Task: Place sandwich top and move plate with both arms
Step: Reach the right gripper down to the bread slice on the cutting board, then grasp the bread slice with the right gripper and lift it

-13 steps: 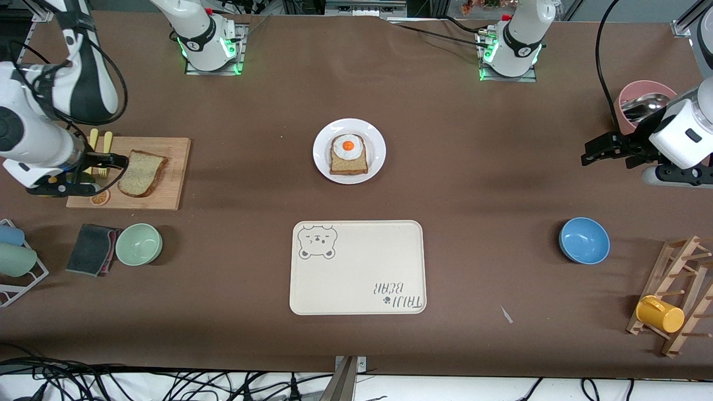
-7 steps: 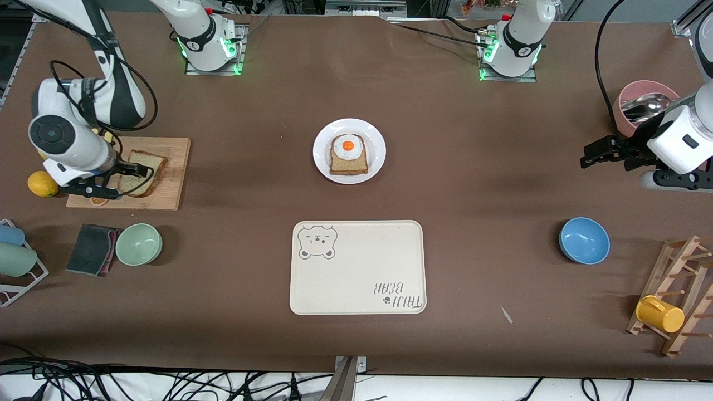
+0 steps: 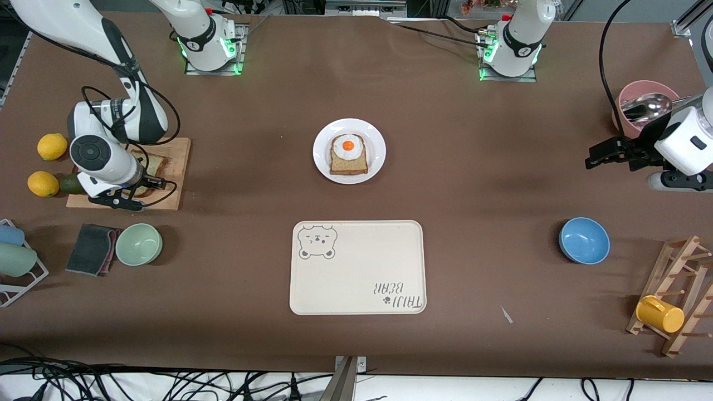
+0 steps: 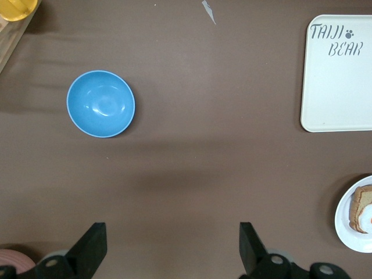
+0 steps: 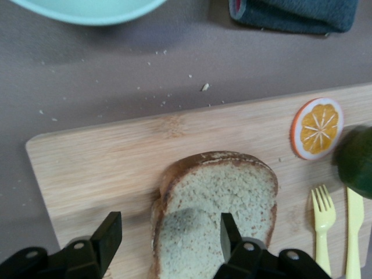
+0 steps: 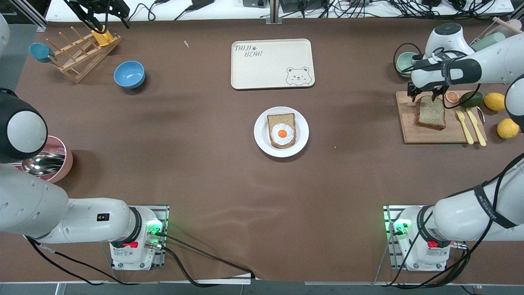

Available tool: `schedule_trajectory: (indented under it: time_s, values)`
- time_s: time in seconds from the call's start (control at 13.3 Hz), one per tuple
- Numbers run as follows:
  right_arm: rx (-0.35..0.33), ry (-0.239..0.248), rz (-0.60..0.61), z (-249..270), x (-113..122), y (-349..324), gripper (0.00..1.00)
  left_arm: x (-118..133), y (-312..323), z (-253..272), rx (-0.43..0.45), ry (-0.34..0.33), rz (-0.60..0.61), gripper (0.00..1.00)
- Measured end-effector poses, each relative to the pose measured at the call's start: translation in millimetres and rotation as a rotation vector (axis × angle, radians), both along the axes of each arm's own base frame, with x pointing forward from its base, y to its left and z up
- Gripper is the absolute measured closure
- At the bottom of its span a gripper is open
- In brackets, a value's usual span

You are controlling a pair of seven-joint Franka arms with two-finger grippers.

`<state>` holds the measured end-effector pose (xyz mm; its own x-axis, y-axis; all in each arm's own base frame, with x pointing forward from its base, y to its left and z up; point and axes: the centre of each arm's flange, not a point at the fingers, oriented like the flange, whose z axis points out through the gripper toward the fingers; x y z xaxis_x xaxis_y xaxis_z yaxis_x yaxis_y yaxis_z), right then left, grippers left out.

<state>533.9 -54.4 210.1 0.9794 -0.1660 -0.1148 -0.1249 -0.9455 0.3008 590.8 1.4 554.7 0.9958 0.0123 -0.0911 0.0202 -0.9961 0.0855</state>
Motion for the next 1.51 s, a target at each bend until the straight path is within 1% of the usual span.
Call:
schedule_trajectory:
  time_s: [0.08,0.15,0.23,0.3,0.38,0.45,0.6,0.68,0.83,0.9,1.35,1.51]
  values:
    - [0.0,0.006,-0.001,-3.0,-0.8,-0.5,0.24,0.4,-0.7,-0.9,0.0,0.001,-0.001,0.0]
    - [-0.001,0.012,-0.002,-6.4,-1.6,-0.8,0.29,0.5,-3.3,-1.2,-0.001,0.002,-0.006,0.0]
    - [-0.001,0.017,-0.003,-9.2,-2.3,-0.7,0.29,0.5,-6.4,-1.1,-0.001,0.002,-0.011,0.0]
    - [-0.001,0.022,-0.003,-11.7,-2.9,-0.7,0.37,0.5,-8.6,-0.8,-0.001,0.001,-0.015,0.0]
    - [-0.001,0.026,-0.003,-14.1,-3.6,-0.8,0.48,0.6,-9.2,-0.7,-0.002,0.001,-0.016,0.0]
    - [-0.001,0.03,-0.003,-16.4,-4.2,-0.8,0.48,0.6,-8.3,-0.6,-0.001,0.001,-0.015,0.0]
    - [-0.004,0.033,-0.003,-17.9,-4.6,-1.8,0.63,0.5,-6.7,-0.6,-0.001,0.001,-0.012,0.0]
    - [-0.004,0.033,-0.003,-17.9,-4.4,-1.7,0.66,0.5,-7.3,-0.3,-0.001,0.001,-0.013,0.0]
    - [-0.004,0.033,0.001,-17.4,-3.8,0.4,0.84,0.6,-8.3,0.4,-0.002,-0.001,-0.015,0.0]
    - [-0.004,0.033,0.002,-17.0,-3.8,1.0,0.9,0.8,-8.2,1.3,-0.002,-0.002,-0.015,0.0]
    - [-0.006,0.034,0.002,-16.0,-2.8,0.8,0.9,1.0,-3.0,2.9,-0.001,-0.006,-0.006,0.0]
    - [-0.016,0.042,-0.001,-9.2,3.9,1.2,0.93,1.0,-3.1,2.9,-0.001,-0.005,-0.006,0.0]
